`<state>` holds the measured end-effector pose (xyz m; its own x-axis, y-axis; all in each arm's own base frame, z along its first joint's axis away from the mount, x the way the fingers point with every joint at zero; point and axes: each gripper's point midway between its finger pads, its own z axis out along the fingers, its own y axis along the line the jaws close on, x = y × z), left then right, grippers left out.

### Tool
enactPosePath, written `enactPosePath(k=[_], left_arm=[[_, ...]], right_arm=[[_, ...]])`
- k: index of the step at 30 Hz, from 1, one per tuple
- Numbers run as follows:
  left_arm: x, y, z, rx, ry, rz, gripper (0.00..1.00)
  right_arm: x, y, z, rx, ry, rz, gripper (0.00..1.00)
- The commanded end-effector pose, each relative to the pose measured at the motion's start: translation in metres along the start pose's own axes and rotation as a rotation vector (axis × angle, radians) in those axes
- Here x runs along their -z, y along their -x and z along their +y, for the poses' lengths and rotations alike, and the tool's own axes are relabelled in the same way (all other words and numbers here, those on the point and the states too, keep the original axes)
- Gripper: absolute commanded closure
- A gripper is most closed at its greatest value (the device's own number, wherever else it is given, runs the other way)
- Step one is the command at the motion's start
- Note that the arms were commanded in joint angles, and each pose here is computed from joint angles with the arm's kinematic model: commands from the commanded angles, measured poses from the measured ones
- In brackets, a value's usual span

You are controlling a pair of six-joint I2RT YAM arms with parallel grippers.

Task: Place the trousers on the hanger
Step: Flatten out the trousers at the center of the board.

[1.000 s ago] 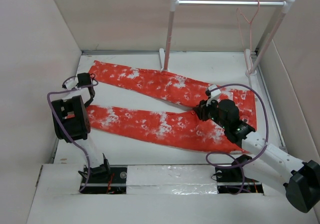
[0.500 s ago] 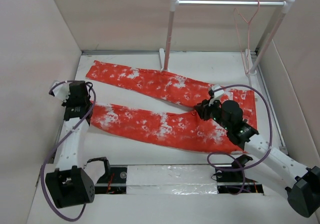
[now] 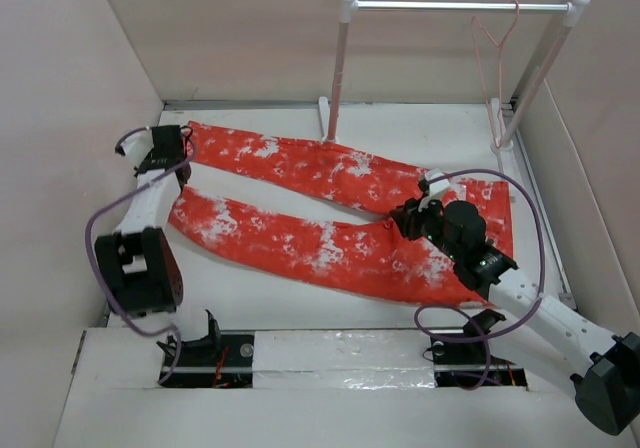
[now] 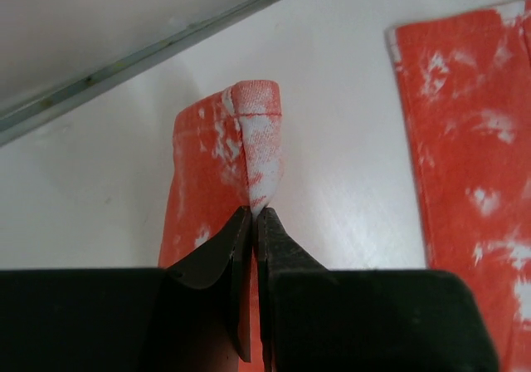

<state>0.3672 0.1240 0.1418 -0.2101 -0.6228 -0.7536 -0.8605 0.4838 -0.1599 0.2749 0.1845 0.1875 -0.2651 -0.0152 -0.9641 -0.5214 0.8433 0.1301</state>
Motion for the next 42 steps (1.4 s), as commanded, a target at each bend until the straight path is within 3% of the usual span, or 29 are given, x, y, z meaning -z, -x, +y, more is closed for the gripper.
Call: enactPosePath(k=[1, 6, 10, 15, 18, 21, 22, 23, 25, 26, 27, 28, 32, 33, 35, 36, 37, 40, 42], left_arm=[[-0.025, 0.032, -0.024, 0.007, 0.035, -0.044, 1.00], [-0.057, 0.050, -0.049, -0.035, 0.083, -0.064, 1.00], [-0.099, 0.019, -0.063, -0.116, 0.126, 0.039, 0.94], [-0.106, 0.009, -0.086, -0.162, 0.090, 0.039, 0.42], [-0.099, 0.017, -0.087, -0.165, 0.073, 0.025, 0.35], [-0.085, 0.023, -0.075, -0.174, 0.075, 0.003, 0.36], [-0.071, 0.033, -0.075, -0.151, 0.047, -0.021, 0.39], [-0.067, 0.030, -0.069, -0.148, 0.040, -0.020, 0.41], [-0.064, 0.019, -0.051, -0.116, 0.019, -0.011, 0.60], [-0.065, 0.013, -0.043, -0.103, 0.020, 0.009, 0.69], [-0.070, 0.000, -0.029, -0.096, 0.034, 0.042, 0.88], [-0.072, 0.000, -0.019, -0.058, 0.035, 0.067, 0.98], [-0.079, -0.018, 0.011, 0.013, 0.035, 0.156, 1.00], [-0.082, -0.025, 0.021, 0.026, 0.039, 0.174, 0.93], [-0.086, -0.023, 0.034, 0.070, 0.038, 0.185, 0.81], [-0.089, -0.026, 0.040, 0.076, 0.045, 0.189, 0.68], [-0.093, -0.029, 0.046, 0.082, 0.058, 0.198, 0.63], [-0.104, -0.031, 0.053, 0.109, 0.061, 0.226, 0.51], [-0.109, -0.035, 0.049, 0.110, 0.048, 0.235, 0.50]], right_arm=[[0.000, 0.003, -0.009, 0.003, -0.053, -0.023, 0.68], [-0.003, 0.000, -0.015, 0.003, -0.077, -0.009, 0.68], [-0.005, -0.001, -0.017, 0.004, -0.086, -0.005, 0.68], [-0.007, -0.004, -0.017, 0.007, -0.081, 0.005, 0.68], [-0.008, -0.003, -0.014, 0.007, -0.068, 0.005, 0.65], [-0.007, -0.003, -0.012, 0.007, -0.056, 0.006, 0.62], [-0.006, -0.002, -0.012, 0.012, -0.056, 0.008, 0.64], [-0.004, 0.000, -0.012, 0.013, -0.055, 0.007, 0.74], [0.000, 0.005, -0.012, 0.010, -0.056, -0.018, 1.00], [0.001, 0.005, -0.012, 0.006, -0.060, -0.025, 1.00], [0.003, 0.006, -0.012, 0.003, -0.062, -0.036, 1.00], [0.003, 0.006, -0.013, -0.001, -0.065, -0.034, 1.00], [0.008, 0.001, -0.029, -0.020, -0.161, -0.017, 1.00], [0.010, -0.002, -0.034, -0.031, -0.183, -0.008, 1.00], [0.013, -0.001, -0.042, -0.056, -0.217, -0.012, 0.91], [0.014, -0.003, -0.045, -0.062, -0.227, -0.007, 0.87], [0.017, -0.002, -0.051, -0.077, -0.243, -0.012, 0.78], [0.026, -0.002, -0.057, -0.102, -0.257, -0.024, 0.56], [0.033, -0.011, -0.062, -0.119, -0.280, -0.013, 0.49]])
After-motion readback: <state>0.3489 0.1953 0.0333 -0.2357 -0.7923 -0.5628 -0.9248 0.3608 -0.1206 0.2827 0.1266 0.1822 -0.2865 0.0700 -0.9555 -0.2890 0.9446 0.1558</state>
